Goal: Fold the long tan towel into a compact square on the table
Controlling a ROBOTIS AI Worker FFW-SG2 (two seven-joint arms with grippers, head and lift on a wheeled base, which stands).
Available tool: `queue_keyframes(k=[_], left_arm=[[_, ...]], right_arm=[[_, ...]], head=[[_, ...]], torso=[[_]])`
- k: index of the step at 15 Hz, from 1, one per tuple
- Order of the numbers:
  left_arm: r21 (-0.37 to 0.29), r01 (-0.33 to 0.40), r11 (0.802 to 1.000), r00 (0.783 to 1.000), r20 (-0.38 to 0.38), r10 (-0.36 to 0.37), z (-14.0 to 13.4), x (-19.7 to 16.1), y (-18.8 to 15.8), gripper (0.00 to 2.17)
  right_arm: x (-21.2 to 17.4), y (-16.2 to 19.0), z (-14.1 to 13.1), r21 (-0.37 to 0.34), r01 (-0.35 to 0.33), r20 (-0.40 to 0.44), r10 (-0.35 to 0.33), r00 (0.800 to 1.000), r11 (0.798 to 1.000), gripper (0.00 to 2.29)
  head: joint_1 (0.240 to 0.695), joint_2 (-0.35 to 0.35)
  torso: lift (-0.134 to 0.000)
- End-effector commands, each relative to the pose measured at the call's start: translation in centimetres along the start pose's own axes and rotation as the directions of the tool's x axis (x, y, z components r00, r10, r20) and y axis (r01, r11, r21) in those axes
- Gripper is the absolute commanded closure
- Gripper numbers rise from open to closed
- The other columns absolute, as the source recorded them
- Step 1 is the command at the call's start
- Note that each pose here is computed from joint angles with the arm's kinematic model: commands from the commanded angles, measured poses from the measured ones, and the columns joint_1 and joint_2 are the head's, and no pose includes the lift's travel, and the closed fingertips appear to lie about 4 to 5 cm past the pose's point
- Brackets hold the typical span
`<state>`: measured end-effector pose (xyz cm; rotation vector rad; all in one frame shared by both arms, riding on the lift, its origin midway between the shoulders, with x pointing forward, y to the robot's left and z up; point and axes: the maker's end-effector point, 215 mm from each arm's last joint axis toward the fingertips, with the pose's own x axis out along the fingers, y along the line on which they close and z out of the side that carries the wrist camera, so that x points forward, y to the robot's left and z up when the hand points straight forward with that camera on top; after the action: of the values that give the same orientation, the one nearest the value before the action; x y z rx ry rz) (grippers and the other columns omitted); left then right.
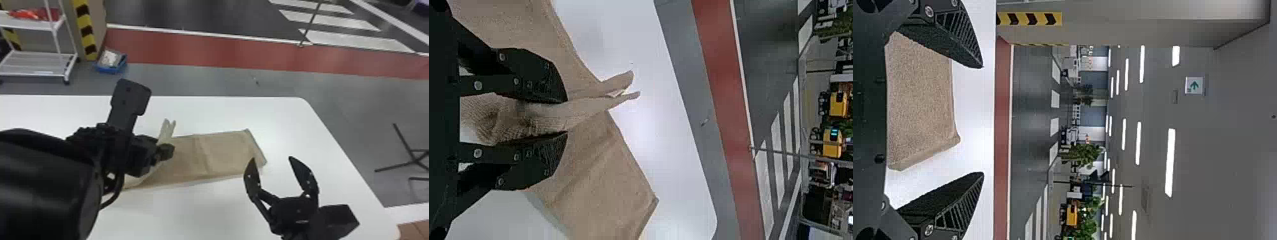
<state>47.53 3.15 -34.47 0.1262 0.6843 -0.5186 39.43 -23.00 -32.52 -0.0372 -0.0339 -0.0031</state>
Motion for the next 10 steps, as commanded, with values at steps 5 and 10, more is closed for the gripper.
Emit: queue_keyframes(k=[5,10], left_arm=[[0.075,0.054,0.996,0.999,-0.001,-0.054,-1.1,1.5,-5.4,0.09],[-0.025,-0.011,1.0,0.963,0.269,0.017,3.6,-0.6,1.4,0.09]], right_arm=[[0.4,0.4,-0.3,0.005,-0.005,-0.001,0.005,1.0,1.0,0.12],[2.2,2.9,-2.6,0.018,-0.085,-0.083,0.086,0.993,0.996,0.11]], head=[[0.695,-0.296],[0.695,-0.279]], torso=[[-0.125],[-0.125]])
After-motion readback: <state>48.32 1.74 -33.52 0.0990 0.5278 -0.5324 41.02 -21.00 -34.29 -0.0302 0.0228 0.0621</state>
